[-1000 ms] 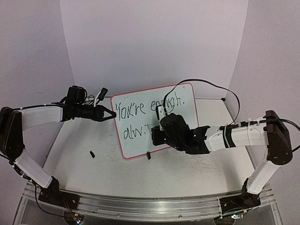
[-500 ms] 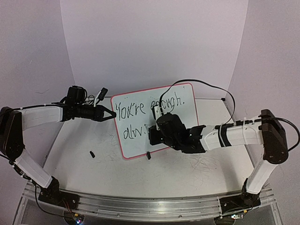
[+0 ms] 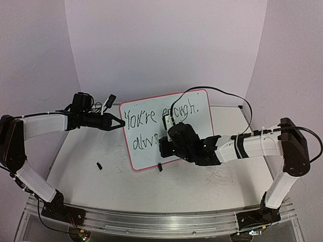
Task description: Write a sentence on the whiteboard
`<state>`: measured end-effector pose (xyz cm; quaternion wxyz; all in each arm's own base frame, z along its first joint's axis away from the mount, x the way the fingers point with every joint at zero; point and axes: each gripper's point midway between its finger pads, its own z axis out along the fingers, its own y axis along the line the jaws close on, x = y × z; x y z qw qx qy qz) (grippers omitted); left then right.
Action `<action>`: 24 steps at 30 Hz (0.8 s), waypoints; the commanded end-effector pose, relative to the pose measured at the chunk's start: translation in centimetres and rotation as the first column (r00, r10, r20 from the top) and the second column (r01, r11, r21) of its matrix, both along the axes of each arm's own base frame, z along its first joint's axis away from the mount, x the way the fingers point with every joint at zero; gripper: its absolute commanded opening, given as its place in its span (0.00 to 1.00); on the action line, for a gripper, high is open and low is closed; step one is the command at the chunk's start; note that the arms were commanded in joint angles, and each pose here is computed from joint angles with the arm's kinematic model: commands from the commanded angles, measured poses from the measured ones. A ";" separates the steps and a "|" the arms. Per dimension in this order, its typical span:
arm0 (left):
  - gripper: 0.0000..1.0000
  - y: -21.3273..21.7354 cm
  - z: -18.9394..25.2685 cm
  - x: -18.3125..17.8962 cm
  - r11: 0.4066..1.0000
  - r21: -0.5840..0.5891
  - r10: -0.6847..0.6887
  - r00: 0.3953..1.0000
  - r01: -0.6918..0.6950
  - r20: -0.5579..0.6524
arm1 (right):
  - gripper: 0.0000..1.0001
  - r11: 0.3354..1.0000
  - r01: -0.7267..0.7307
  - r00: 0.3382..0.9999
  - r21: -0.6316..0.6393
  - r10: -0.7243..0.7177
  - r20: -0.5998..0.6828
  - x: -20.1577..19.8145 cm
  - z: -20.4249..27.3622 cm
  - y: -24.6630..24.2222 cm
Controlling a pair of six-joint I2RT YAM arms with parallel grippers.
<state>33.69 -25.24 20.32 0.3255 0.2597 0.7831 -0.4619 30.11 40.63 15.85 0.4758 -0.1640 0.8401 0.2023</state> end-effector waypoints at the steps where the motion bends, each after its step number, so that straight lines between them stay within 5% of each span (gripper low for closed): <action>1: 0.00 -0.8 1.4 -0.2 0.999 -0.001 -0.041 0.997 0.041 0.066 | 0.00 1.000 -0.001 1.000 -0.004 0.000 -0.025 -0.7 -1.1 -0.2; 24: 0.00 -0.9 1.3 -0.2 0.999 -0.002 -0.043 0.997 0.044 0.061 | 0.00 0.996 0.089 0.996 -0.023 -0.089 -0.006 -0.3 -1.0 -2.5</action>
